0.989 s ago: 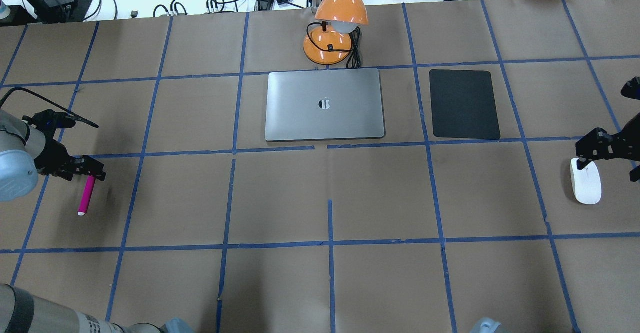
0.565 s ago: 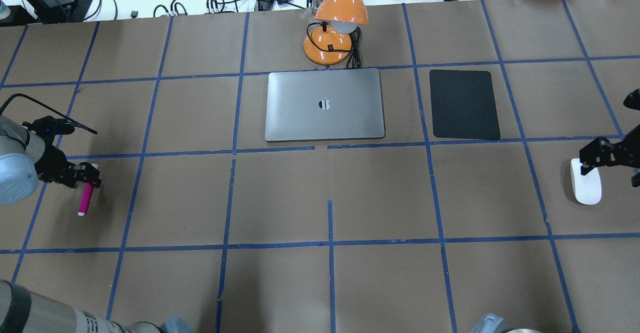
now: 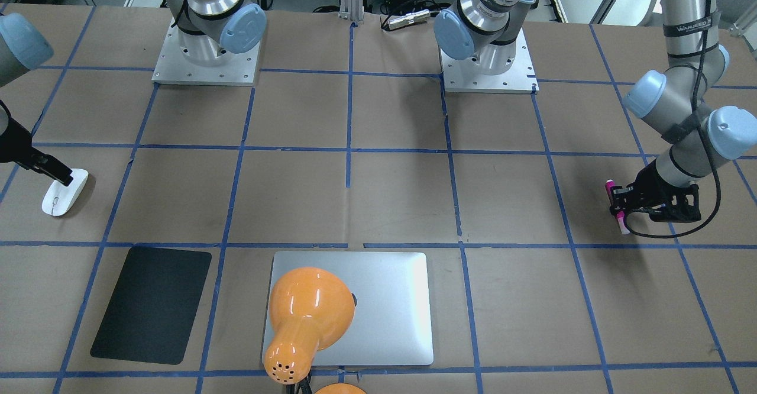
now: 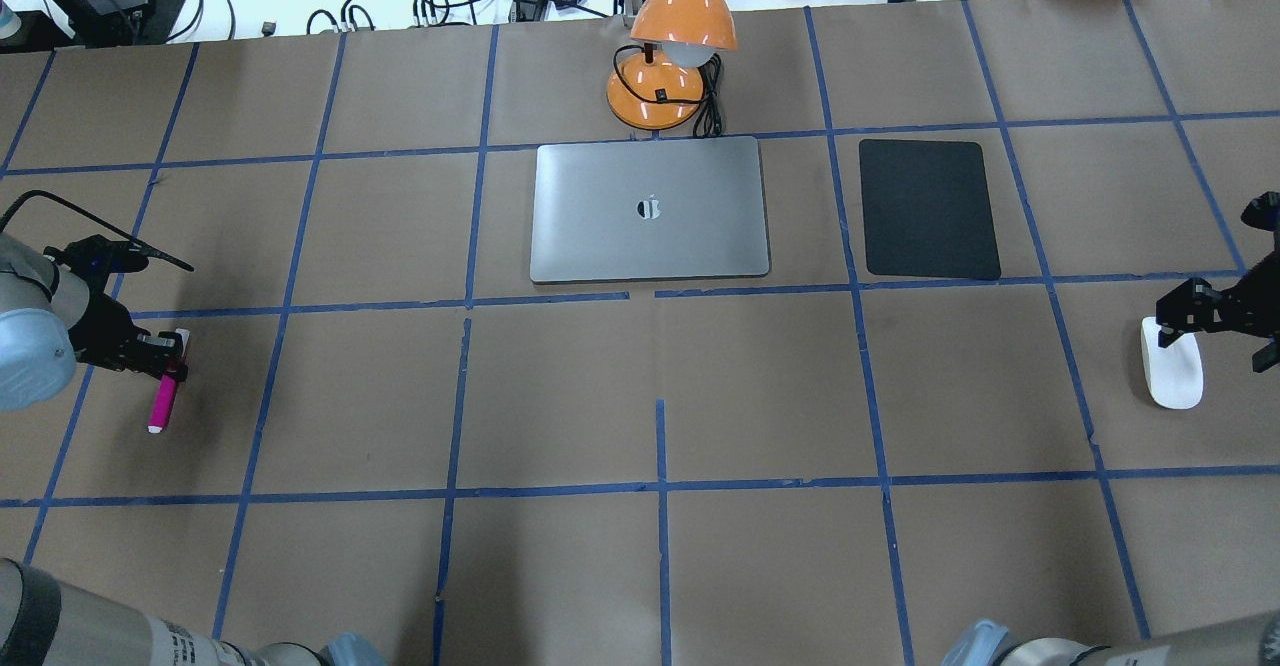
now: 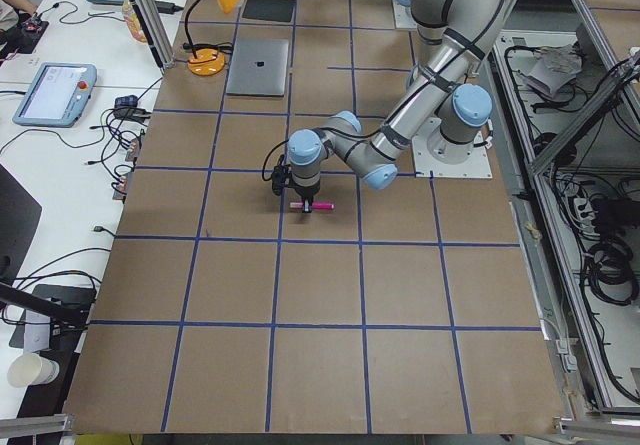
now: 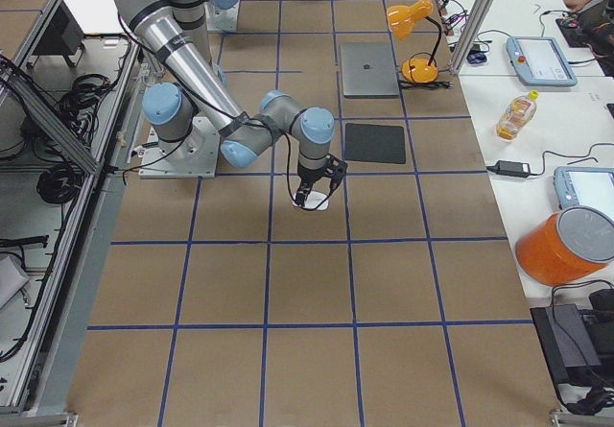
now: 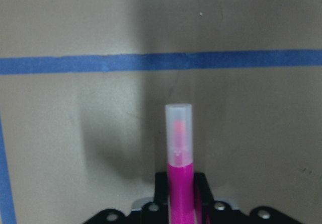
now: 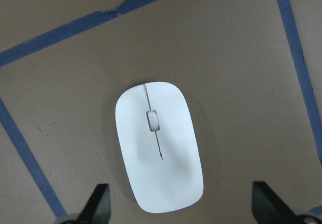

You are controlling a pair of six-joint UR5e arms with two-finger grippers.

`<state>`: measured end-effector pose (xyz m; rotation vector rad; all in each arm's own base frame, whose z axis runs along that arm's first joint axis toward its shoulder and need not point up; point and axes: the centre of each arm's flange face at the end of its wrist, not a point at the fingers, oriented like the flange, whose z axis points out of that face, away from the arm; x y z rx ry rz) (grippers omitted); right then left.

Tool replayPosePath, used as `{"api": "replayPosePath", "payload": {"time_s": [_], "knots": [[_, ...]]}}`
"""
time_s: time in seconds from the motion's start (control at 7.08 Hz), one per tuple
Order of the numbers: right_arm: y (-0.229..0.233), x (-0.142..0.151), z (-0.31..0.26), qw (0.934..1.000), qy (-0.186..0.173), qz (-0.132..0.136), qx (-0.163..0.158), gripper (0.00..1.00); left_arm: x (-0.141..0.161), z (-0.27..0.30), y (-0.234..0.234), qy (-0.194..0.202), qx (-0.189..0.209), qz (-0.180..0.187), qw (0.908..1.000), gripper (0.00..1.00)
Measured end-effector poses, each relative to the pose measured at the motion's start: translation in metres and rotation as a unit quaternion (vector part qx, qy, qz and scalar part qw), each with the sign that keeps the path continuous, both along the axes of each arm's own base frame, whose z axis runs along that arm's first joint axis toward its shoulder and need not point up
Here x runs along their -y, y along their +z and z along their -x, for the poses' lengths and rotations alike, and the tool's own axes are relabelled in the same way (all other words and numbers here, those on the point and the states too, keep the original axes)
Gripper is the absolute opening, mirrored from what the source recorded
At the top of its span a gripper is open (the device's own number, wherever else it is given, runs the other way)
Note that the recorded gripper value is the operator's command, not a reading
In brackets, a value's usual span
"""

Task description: Place pen and mouse around notebook

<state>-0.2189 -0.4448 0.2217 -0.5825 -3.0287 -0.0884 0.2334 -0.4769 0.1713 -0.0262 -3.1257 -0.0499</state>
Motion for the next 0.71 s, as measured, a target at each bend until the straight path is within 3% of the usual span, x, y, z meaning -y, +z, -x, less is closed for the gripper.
{"api": "replayPosePath", "payload": {"time_s": [0.28, 0.71], "knots": [[-0.007, 0.002, 0.002, 1.0000, 0.001, 0.001, 0.002, 1.00, -0.006, 0.015, 0.019, 0.037, -0.014, -0.024, 0.9989, 0.00], [-0.027, 0.015, 0.004, 0.9997, 0.010, 0.017, -0.011, 1.00, -0.008, 0.092, 0.072, 0.154, -0.016, -0.052, 0.9866, 0.00]]}}
